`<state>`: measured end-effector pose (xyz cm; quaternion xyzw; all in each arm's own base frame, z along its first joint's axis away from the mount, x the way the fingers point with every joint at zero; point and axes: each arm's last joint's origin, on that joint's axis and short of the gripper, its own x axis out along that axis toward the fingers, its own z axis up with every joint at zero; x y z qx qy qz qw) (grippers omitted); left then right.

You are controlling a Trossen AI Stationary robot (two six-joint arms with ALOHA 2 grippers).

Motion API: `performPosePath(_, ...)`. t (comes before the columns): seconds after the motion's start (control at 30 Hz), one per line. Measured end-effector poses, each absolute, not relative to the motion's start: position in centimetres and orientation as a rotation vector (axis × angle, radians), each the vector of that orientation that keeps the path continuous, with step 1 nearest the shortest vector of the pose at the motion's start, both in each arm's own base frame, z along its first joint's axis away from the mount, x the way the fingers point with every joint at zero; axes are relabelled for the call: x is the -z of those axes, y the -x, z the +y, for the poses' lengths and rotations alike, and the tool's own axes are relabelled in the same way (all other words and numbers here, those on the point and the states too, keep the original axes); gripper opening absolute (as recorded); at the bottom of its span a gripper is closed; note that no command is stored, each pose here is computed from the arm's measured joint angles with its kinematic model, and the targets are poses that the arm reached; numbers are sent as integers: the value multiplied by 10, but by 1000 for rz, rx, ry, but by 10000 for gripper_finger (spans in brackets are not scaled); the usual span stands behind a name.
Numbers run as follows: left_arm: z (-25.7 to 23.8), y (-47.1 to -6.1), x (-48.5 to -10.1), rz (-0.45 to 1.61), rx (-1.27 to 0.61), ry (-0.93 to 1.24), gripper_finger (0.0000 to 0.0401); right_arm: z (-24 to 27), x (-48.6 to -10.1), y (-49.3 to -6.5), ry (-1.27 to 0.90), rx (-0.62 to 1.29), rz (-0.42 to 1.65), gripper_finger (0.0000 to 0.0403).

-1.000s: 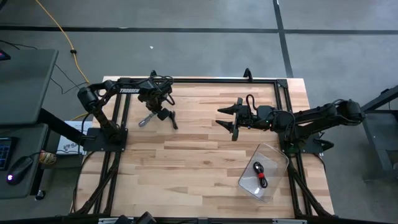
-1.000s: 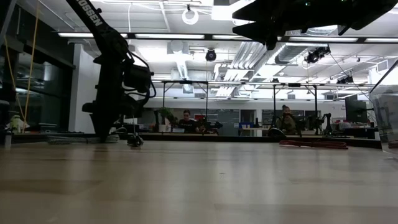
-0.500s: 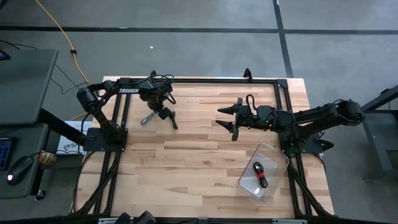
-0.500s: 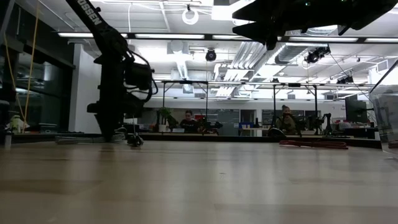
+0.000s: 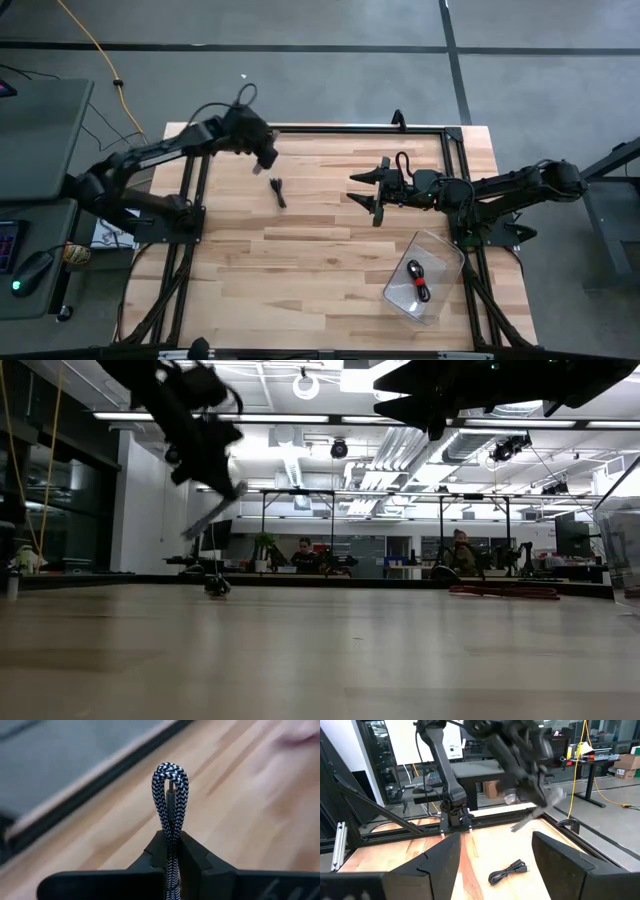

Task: Pick and place USB-C Cables
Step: Put the gray charger cable into the transparent bin

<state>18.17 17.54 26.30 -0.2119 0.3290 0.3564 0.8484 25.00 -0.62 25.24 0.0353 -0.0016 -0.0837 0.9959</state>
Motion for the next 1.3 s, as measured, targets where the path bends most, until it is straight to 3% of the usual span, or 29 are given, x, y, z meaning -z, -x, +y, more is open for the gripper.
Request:
performPosePath(0.37,102,-204,-317,281,-442,243,5,-6,-252,-250,-71,168,-3,236)
performPosePath(0.53,72,-207,-289,78,-403,174,3,-6,-252,-250,-71,168,-3,236)
performPosePath(0.8,47,-189,-225,-10,-272,190,1,-6,-253,-250,-72,167,-15,236)
performPosePath(1.3,29,-183,-214,-90,-198,176,1,-6,-254,-250,-72,167,-25,236)
